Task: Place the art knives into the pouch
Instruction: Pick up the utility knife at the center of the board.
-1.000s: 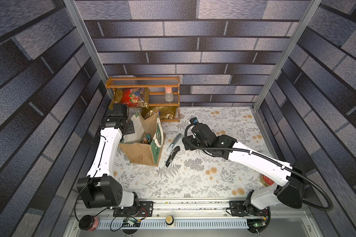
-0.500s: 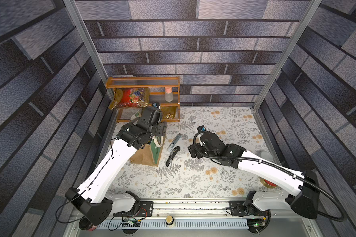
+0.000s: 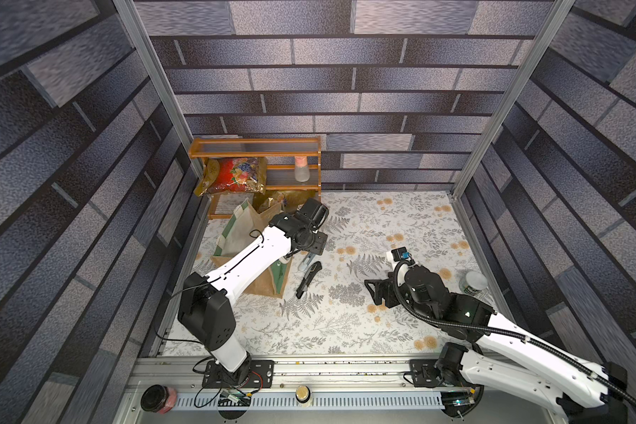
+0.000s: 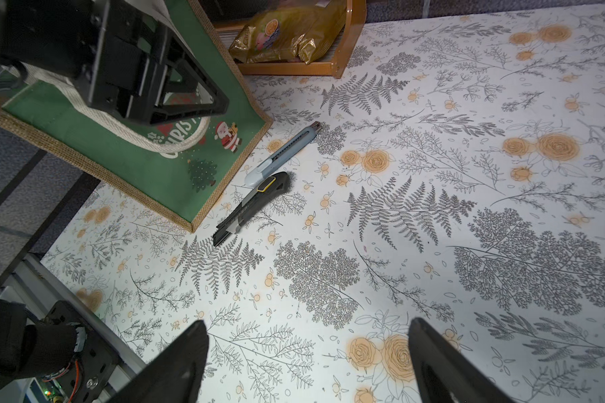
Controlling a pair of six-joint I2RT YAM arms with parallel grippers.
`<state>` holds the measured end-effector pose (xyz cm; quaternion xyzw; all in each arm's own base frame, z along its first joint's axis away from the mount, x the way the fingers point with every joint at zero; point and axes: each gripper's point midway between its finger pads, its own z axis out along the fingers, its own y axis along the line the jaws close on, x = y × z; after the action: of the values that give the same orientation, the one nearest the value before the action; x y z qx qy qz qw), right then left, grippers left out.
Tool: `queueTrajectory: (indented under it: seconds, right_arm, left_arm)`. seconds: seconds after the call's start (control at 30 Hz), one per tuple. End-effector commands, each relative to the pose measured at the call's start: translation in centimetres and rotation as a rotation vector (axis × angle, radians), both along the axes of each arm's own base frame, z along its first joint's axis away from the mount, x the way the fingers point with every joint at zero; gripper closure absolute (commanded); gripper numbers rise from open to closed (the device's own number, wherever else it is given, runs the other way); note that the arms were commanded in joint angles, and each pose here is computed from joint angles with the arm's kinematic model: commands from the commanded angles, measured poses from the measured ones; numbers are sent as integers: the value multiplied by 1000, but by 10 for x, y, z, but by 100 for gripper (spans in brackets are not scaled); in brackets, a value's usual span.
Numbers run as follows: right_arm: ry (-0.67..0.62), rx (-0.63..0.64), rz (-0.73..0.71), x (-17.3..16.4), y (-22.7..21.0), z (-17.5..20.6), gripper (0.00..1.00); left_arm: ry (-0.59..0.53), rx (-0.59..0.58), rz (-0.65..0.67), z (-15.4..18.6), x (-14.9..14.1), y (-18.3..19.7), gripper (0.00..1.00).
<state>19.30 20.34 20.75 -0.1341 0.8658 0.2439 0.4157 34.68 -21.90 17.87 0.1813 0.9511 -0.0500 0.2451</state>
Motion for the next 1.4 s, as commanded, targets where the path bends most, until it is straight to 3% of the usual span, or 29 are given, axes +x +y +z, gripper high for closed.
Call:
queueTrajectory:
  seconds: [0.0, 0.2, 0.7, 1.03, 1.2, 1.37]
  right_arm:
    - [20, 25, -24, -4, -7, -7, 9]
    - [31, 45, 21, -9, -1, -7, 9]
    - [50, 32, -2, -7, -2, -11, 10]
    - [79, 31, -3, -6, 3, -19, 10]
    - [83, 27, -11, -5, 3, -21, 10]
    - [83, 36, -12, -4, 4, -20, 10]
  left_arm:
    - [88, -38, -1, -25, -11, -8, 30]
    - [173, -49, 7, -69, -24, -14, 32]
    - [270, 133, 27, -147, -33, 7, 38]
    - [295, 179, 48, -169, -32, 15, 43]
    - [299, 181, 57, -171, -30, 22, 57]
    - [271, 204, 39, -167, -29, 21, 63]
